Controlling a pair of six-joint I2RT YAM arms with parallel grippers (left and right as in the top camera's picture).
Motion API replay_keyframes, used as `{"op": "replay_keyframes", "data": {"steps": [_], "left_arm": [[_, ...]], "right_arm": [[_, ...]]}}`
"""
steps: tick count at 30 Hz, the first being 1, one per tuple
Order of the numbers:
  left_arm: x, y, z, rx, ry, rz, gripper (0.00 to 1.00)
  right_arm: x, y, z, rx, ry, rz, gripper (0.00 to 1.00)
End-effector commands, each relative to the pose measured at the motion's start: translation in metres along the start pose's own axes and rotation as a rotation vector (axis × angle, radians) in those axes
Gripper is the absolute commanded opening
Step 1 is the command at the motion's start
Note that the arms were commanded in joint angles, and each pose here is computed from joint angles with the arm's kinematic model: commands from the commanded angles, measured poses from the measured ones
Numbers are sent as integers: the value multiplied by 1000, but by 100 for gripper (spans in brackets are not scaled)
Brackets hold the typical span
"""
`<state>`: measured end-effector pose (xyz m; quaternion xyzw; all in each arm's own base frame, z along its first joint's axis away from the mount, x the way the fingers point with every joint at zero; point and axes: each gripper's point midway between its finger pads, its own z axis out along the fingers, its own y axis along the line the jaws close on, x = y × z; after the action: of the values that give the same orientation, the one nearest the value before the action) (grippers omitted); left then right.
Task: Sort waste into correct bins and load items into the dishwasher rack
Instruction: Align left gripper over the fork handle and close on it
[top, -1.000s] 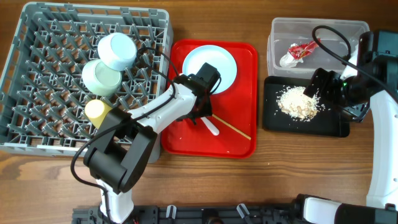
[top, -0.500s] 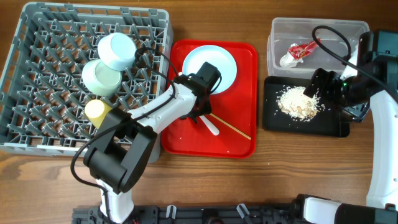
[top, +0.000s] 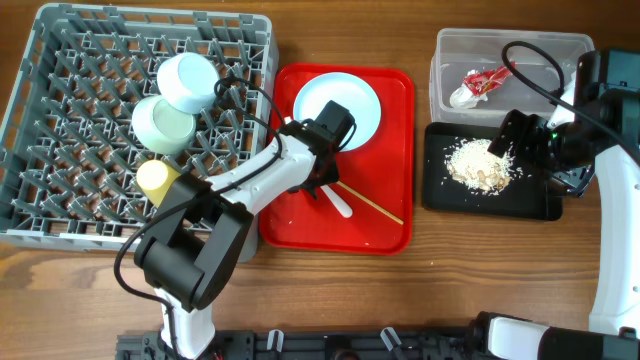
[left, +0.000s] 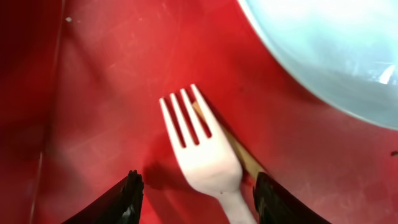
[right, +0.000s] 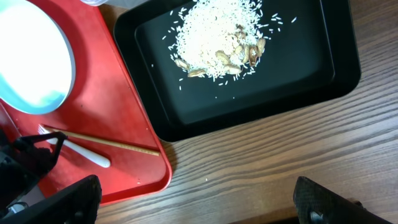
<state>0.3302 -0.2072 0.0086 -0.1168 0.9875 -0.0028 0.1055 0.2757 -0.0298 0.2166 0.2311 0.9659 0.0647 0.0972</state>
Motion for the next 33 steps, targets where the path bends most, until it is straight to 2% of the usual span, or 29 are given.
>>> {"op": "replay_keyframes", "data": {"steps": [1,18,26,33], "left_arm": [[1,9,6,-46,-13,-18,56],[6,13,19,-35,-24,-66,53],[-5,13,20,-14,-46,-91,27],[-8,15,20,-20,-56,-97,26]], "right_arm": [[-3,-2,-9,5,-35,-12,100],[-2,-2,-9,5,-34,-12,100],[-2,-2,-9,6,-32,-12,100],[-2,-2,-9,6,-32,-12,100]]}}
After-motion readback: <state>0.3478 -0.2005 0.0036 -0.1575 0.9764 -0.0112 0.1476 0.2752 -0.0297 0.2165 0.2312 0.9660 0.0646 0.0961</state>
